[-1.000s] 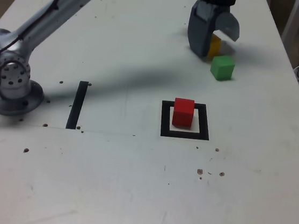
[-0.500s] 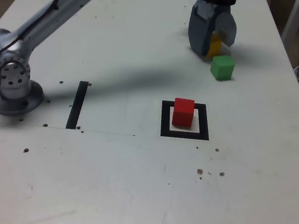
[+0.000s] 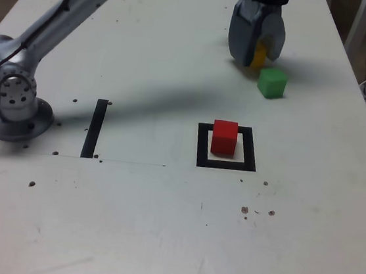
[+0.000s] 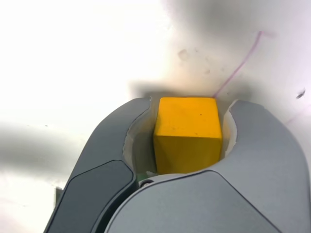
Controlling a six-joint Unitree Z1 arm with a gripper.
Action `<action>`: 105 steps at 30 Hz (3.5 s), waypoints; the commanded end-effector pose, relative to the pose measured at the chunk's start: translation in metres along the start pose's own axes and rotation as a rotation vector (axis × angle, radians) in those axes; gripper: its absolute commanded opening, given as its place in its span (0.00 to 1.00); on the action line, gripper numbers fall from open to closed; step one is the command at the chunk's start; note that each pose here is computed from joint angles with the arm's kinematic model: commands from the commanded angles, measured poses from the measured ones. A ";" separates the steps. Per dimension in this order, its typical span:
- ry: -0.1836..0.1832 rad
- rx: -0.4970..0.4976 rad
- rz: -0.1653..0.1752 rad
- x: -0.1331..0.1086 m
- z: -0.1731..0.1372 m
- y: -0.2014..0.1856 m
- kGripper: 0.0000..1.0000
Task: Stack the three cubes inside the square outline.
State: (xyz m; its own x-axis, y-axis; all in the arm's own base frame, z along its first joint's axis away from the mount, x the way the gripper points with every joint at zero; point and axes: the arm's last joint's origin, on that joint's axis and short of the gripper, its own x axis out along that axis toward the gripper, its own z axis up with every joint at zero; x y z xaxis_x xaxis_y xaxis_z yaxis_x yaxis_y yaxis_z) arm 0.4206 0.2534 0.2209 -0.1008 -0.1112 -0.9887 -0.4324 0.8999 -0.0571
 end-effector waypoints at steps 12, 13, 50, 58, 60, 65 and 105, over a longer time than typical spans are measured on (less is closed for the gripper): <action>0.018 0.212 0.030 -0.050 -0.058 -0.073 0.30; 0.023 0.227 0.029 -0.051 -0.063 -0.078 0.30; 0.017 0.467 0.002 -0.014 -0.167 -0.205 0.30; 0.000 0.469 0.003 -0.010 -0.165 -0.205 0.30; 0.001 0.469 0.004 -0.009 -0.165 -0.205 0.30; 0.004 0.469 0.005 -0.005 -0.166 -0.204 0.30; -0.022 0.472 0.029 -0.001 -0.173 -0.199 0.99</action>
State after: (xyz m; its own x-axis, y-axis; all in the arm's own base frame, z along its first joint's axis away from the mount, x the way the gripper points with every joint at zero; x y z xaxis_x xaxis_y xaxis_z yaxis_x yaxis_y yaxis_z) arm 0.3555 0.0013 0.2493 -0.1044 -0.0937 -0.9901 0.0283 0.9949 -0.0971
